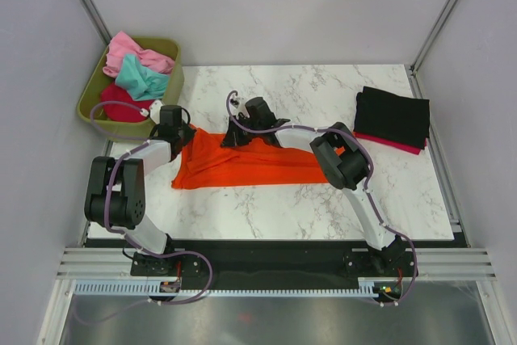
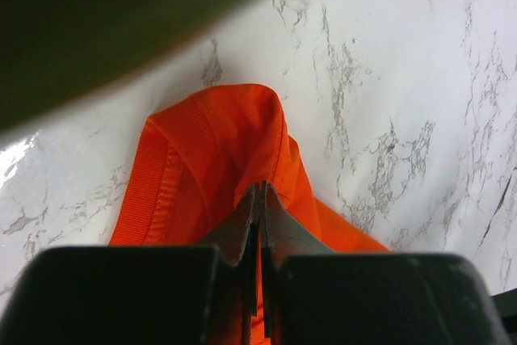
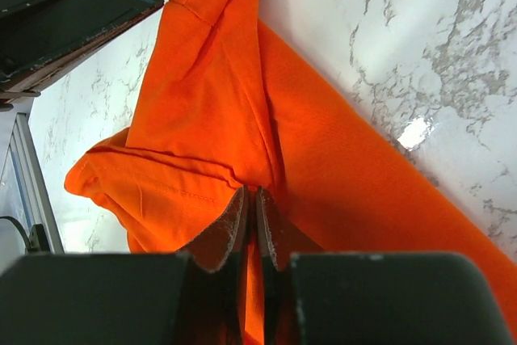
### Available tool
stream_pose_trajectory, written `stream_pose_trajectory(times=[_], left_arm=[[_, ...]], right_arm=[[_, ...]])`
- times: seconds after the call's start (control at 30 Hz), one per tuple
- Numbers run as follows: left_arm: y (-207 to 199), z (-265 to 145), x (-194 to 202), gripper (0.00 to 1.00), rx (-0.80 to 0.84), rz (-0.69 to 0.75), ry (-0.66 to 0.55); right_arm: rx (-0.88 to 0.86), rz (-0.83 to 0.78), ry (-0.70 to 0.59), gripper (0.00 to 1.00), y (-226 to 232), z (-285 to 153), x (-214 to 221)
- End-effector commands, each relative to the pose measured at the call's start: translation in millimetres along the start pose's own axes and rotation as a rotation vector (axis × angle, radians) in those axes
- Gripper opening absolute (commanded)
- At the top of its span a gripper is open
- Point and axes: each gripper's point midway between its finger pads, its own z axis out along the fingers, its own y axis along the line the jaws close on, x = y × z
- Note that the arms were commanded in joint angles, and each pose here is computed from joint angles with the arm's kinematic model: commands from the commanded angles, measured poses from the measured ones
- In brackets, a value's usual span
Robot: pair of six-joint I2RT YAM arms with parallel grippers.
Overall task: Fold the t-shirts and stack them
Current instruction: Fold the tshirt
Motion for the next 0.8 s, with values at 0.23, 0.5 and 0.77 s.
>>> stream_pose_trajectory(times=[0.23, 0.5, 0.77], left_arm=[[20.8, -5.2, 0.8, 0.02, -0.093, -0.021, -0.002], [7.9, -7.7, 5.8, 0.31, -0.027, 0.025, 0.046], [3.9, -0.4, 20.2, 0.56, 0.004, 0.052, 0.114]], right_arm=[[-0.136, -0.072, -0.047, 0.04, 44.3, -28.3, -13.0], [-0.196, -0.076, -0.032, 0.07, 60.8, -47.3, -0.7], [-0.225, -0.074, -0.002, 0.07, 66.3, -56.2, 10.7]])
